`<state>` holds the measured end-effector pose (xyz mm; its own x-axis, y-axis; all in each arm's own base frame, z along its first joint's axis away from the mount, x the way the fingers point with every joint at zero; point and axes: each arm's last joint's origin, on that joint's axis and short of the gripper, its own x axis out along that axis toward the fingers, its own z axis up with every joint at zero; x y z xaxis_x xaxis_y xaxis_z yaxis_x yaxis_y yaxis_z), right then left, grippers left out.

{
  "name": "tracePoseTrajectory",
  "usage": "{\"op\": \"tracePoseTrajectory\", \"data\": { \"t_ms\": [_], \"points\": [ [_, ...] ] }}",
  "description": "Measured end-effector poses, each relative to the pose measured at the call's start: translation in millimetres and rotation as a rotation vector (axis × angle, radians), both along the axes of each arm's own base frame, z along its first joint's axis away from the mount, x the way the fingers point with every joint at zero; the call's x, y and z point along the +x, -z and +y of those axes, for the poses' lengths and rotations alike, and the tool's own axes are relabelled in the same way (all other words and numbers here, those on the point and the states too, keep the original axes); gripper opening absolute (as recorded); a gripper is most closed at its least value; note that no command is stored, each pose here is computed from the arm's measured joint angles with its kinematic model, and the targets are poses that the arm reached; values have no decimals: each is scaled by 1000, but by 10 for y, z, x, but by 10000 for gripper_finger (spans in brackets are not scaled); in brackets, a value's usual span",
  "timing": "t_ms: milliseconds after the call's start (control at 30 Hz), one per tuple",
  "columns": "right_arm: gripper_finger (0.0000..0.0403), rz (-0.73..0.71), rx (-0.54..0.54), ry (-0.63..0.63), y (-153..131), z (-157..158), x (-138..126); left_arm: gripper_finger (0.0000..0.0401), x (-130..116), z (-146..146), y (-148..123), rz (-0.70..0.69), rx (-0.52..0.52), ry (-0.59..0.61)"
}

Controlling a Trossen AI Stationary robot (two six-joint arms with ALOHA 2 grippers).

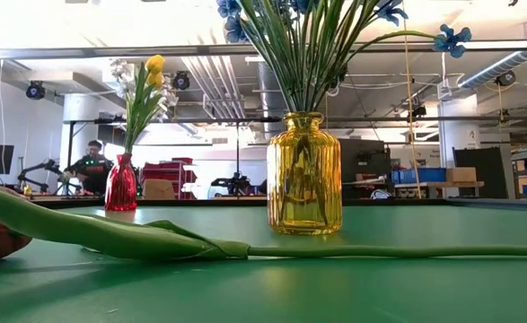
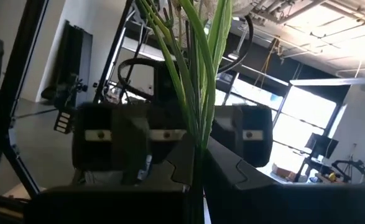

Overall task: Sort flowers into vase by color
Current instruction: Put the white flowers into the red vase

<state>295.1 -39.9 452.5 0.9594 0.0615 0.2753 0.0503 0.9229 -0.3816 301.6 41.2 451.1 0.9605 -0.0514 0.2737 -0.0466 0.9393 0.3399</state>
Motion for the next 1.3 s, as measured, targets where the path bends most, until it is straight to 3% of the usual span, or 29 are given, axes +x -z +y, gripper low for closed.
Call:
{"op": "tracePoseTrajectory", "data": {
  "t_ms": [367,600,700,867,1000,1300],
  "points": [
    [12,3,-36,7,26,-5,36,185,-21,-7,-83,-96,18,3],
    [12,17,-34,9,94,-19,127,159,-18,-6,-77,-88,16,2],
    [12,-5,-29,9,84,-22,140,133,-19,-6,-77,-88,16,2],
    [18,2,-18,6,97,-24,151,55,-24,-7,-80,-88,9,4],
    [58,5,2,2,102,-25,156,7,-27,-7,-81,-86,-2,7],
    [180,13,94,148,83,-66,107,2,-166,-6,-129,-44,-28,-48]
  ]
}}
